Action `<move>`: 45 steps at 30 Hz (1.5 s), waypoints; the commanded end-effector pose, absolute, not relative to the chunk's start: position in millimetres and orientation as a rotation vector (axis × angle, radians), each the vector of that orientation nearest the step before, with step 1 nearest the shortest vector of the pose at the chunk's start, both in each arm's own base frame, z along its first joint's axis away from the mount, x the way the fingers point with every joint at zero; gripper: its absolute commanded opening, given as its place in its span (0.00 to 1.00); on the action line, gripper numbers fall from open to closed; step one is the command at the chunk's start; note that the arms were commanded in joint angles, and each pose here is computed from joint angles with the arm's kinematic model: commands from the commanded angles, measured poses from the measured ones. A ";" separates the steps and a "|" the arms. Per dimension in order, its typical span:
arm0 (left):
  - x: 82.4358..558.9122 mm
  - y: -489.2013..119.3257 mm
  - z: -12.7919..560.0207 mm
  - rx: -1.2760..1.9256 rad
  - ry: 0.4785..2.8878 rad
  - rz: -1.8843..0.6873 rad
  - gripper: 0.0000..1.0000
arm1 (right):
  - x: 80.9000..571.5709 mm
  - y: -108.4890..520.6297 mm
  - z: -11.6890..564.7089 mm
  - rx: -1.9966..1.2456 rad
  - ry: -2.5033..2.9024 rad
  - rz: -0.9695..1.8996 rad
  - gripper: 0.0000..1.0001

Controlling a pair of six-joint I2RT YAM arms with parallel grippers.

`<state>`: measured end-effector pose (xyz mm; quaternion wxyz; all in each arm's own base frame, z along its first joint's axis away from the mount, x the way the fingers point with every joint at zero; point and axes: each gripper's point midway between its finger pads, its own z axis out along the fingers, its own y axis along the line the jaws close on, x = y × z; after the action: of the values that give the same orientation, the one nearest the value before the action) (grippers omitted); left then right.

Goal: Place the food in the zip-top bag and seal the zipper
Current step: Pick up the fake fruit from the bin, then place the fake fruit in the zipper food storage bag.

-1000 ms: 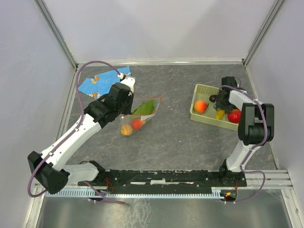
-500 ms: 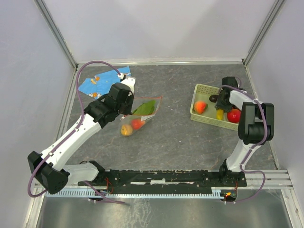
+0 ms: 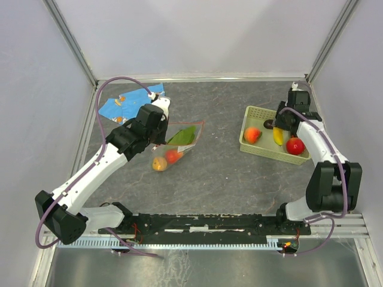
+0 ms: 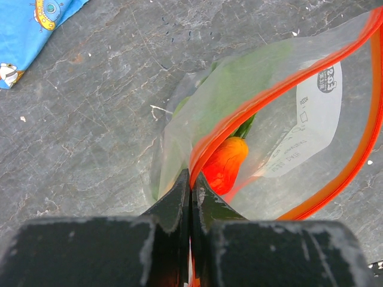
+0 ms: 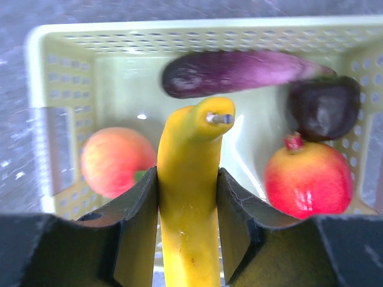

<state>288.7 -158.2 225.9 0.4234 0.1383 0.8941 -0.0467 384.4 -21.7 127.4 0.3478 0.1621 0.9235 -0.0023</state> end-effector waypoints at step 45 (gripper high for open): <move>294.7 -166.1 242.5 0.400 2.159 -0.209 0.03 | 293.7 385.4 320.6 -1.220 0.861 0.987 0.17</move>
<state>288.5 -164.8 224.3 0.4173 0.1434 0.8941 -0.0769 304.7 375.0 284.5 0.5945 -0.4915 0.4732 0.4256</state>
